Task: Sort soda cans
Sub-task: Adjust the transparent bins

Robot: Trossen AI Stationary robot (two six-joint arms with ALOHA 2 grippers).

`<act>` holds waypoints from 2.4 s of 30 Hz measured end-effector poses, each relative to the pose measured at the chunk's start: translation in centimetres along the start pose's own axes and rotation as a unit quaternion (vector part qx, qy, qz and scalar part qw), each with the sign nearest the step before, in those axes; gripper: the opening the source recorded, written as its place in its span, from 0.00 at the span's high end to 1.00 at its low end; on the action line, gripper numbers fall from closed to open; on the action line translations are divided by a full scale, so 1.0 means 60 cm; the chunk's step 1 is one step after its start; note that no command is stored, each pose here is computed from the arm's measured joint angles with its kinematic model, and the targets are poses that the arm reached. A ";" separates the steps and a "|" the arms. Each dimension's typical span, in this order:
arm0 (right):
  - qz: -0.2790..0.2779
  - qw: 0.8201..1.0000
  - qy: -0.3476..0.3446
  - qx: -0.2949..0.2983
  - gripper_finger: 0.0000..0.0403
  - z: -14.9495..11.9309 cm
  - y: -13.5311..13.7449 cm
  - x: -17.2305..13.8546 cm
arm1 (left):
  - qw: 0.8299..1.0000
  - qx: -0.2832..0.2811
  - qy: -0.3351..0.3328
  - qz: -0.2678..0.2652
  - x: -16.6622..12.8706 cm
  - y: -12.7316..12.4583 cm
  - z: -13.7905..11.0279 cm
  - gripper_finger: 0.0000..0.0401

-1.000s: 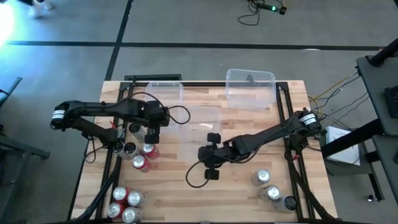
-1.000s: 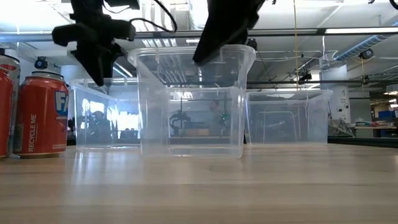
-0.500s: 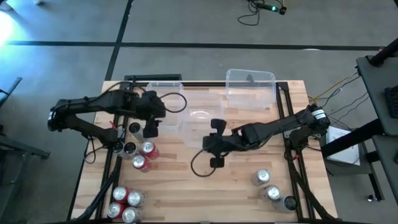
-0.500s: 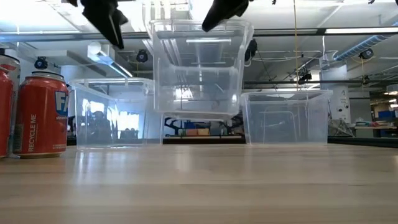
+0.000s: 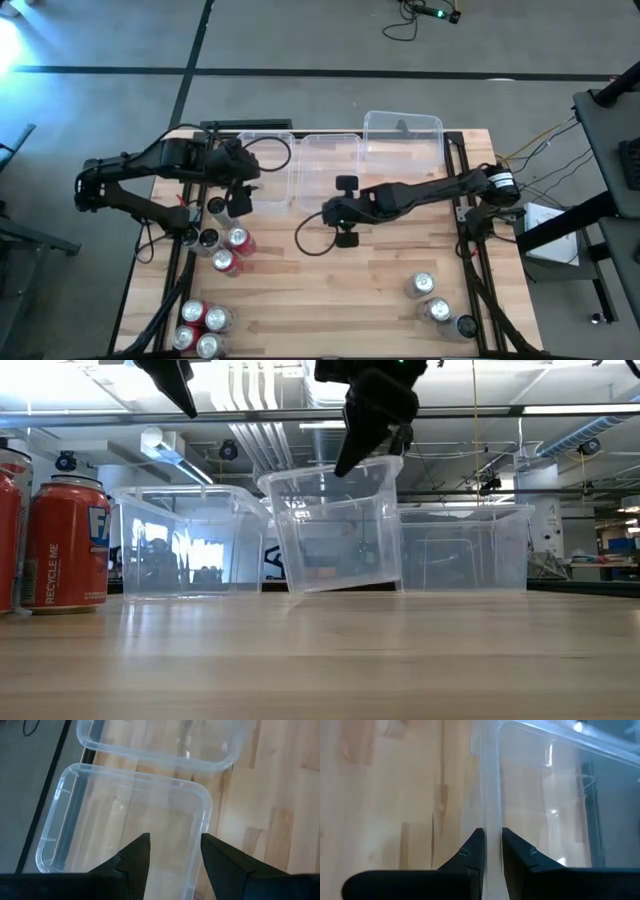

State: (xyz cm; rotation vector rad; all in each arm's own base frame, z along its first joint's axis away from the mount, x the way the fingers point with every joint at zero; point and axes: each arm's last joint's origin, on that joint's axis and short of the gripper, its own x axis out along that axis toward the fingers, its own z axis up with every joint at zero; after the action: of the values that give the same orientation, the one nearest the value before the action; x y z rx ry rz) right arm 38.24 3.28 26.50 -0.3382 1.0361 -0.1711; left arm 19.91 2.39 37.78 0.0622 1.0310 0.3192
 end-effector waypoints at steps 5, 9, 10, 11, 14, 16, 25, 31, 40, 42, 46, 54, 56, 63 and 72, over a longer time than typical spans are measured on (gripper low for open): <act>-0.004 1.000 0.006 0.006 0.91 -0.014 -0.005 0.021 | 1.000 -0.002 -0.007 0.000 0.010 -0.002 -0.004 0.60; -0.007 1.000 0.011 0.008 0.91 -0.021 -0.008 0.029 | 1.000 -0.005 -0.018 0.000 0.022 -0.005 -0.006 0.60; -0.007 1.000 0.010 0.008 0.91 -0.023 -0.008 0.031 | 1.000 -0.005 -0.020 0.000 0.025 -0.006 -0.006 0.60; -0.003 1.000 0.008 0.008 0.91 -0.023 -0.008 0.033 | 1.000 -0.005 -0.024 -0.001 0.029 -0.007 -0.007 0.60; 0.013 1.000 0.001 -0.010 0.89 -0.023 -0.007 0.036 | 0.999 -0.001 -0.042 -0.001 0.037 -0.009 -0.005 0.60; 0.016 1.000 -0.002 -0.026 0.86 -0.022 -0.007 0.036 | 0.999 0.000 -0.050 -0.001 0.040 -0.010 -0.003 0.60; 0.009 1.000 0.003 -0.002 0.68 -0.025 -0.017 0.040 | 0.998 -0.012 -0.053 -0.001 0.041 -0.011 -0.002 0.60; -0.004 1.000 0.005 0.017 0.62 -0.025 -0.022 0.041 | 0.998 -0.032 -0.048 -0.003 0.041 -0.011 -0.005 0.60; -0.007 0.997 0.026 0.066 0.66 -0.033 -0.029 0.044 | 0.997 -0.057 -0.056 -0.005 0.034 -0.009 -0.008 0.60; -0.007 0.997 0.026 0.073 0.67 -0.033 -0.030 0.044 | 0.997 -0.059 -0.058 -0.005 0.033 -0.009 -0.008 0.60; 0.009 0.995 0.025 0.093 0.72 -0.033 -0.028 0.044 | 0.996 -0.063 -0.059 -0.006 0.033 -0.010 -0.008 0.60; 0.010 0.994 0.025 0.105 0.82 -0.033 -0.027 0.044 | 0.996 -0.059 -0.060 -0.009 0.032 -0.013 -0.008 0.60; 0.009 0.994 0.025 0.106 0.83 -0.033 -0.028 0.044 | 0.997 -0.056 -0.061 -0.011 0.031 -0.015 -0.007 0.60; 0.011 0.995 0.025 0.100 0.85 -0.033 -0.027 0.043 | 0.997 -0.052 -0.062 -0.014 0.030 -0.019 -0.007 0.60; 0.012 0.999 0.031 0.000 0.81 -0.036 -0.030 0.044 | 0.996 -0.056 -0.061 -0.014 0.030 -0.019 -0.008 0.60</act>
State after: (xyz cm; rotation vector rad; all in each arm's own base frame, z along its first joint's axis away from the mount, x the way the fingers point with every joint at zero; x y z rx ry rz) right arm 37.76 0.42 23.99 -0.3214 1.1010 -0.1613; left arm 20.64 1.81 35.81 -0.0327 0.8902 0.3427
